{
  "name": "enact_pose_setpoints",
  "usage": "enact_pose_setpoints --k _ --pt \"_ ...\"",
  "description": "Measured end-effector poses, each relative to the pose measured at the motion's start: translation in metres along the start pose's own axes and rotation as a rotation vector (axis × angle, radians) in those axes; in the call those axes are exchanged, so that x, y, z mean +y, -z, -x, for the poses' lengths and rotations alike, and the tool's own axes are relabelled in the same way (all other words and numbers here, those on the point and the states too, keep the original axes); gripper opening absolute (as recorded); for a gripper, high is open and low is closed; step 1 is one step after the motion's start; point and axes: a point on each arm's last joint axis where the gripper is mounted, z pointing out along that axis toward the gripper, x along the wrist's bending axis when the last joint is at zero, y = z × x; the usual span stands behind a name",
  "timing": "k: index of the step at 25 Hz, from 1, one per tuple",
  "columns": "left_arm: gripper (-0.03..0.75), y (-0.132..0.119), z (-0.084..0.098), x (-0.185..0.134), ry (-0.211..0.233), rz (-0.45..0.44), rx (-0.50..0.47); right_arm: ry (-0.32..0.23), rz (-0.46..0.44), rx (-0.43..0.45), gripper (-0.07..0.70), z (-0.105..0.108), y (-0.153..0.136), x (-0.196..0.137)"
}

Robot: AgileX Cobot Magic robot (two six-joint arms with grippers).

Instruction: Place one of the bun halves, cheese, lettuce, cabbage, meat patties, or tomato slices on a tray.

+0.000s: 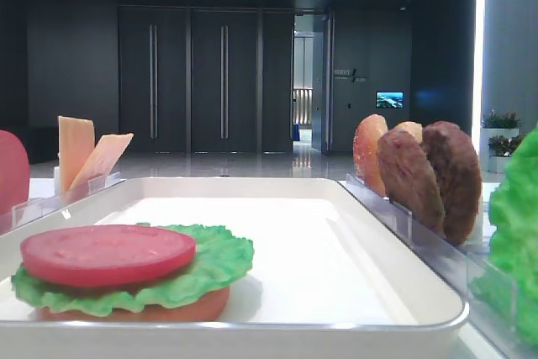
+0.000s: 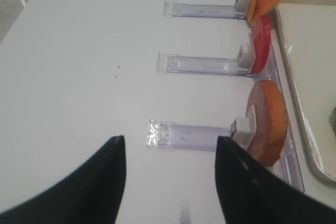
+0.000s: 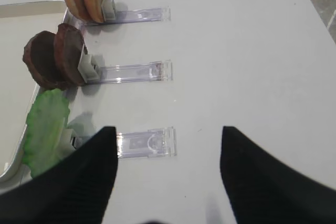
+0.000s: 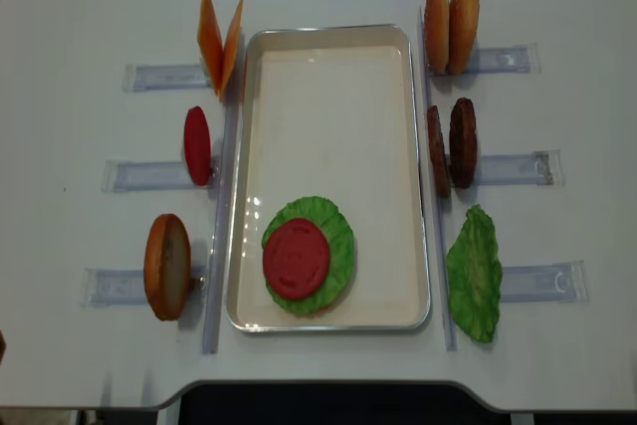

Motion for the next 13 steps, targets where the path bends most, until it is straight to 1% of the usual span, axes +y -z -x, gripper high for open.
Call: enact_pose_setpoints --k 13 --pt "0.413 0.0 0.0 0.0 0.0 0.0 0.0 0.0 0.0 0.0 0.413 0.0 0.0 0.0"
